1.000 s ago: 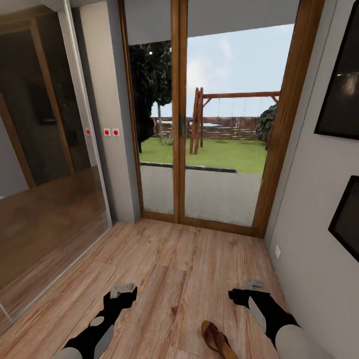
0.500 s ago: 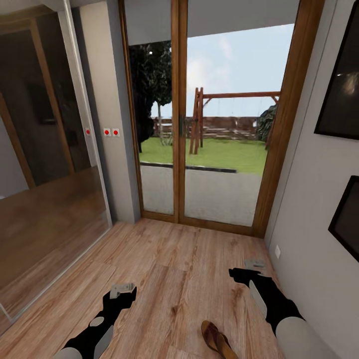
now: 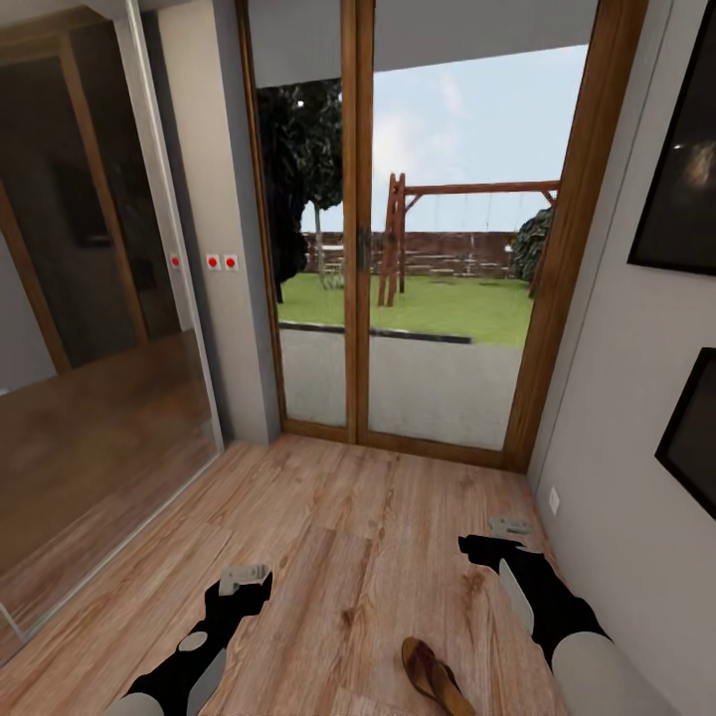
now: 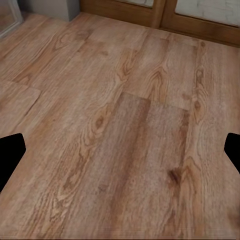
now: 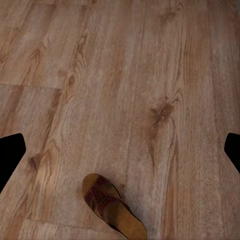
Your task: Pick up the two gym shoes and the two sandals from the corridor floor and place them onto the hallstand (shoe rack) in the corridor, making sure they are on the rack and not on the floor. Arrange them so the two gym shoes are next to each other and the two sandals are next to each other.
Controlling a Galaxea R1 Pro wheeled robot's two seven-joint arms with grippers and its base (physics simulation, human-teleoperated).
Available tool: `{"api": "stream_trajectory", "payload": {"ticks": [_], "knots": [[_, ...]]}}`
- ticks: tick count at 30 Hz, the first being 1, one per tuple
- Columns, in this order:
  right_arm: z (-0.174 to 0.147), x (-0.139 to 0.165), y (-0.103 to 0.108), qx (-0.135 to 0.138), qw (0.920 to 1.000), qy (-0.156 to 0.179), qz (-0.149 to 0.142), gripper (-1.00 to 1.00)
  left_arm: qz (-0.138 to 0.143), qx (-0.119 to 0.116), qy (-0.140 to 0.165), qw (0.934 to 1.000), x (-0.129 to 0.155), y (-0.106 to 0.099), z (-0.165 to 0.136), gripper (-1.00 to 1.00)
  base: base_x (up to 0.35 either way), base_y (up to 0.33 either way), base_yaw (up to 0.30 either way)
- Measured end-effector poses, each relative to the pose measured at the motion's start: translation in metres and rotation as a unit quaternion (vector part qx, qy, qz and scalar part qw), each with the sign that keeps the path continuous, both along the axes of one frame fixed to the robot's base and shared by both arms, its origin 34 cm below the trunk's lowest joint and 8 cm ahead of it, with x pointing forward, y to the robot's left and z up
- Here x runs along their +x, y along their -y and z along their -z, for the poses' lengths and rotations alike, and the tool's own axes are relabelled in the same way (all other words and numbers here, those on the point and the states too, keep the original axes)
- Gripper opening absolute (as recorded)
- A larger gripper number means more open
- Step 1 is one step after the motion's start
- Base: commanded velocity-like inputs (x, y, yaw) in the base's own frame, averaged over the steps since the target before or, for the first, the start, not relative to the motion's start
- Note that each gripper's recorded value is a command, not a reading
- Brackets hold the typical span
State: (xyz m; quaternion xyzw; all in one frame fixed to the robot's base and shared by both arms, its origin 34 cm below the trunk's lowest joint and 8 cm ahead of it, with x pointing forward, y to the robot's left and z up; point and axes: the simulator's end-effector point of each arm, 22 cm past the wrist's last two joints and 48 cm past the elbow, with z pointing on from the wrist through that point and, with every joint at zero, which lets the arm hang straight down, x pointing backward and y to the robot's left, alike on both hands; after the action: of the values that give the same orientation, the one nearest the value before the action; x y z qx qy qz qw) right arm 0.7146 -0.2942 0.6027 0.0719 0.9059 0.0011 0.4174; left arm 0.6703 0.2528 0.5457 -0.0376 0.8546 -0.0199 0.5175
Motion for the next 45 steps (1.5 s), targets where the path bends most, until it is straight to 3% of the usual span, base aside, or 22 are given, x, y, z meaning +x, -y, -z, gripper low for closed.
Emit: {"api": "stream_trajectory", "payload": {"ticks": [45], "knots": [[0.120, -0.023, 0.010, -0.007, 0.9997, -0.021, 0.003, 1.00, 0.001, 0.000, -0.022, 0.9998, -0.026, 0.001, 0.119, 1.00, 0.000, 0.000, 0.000]]}}
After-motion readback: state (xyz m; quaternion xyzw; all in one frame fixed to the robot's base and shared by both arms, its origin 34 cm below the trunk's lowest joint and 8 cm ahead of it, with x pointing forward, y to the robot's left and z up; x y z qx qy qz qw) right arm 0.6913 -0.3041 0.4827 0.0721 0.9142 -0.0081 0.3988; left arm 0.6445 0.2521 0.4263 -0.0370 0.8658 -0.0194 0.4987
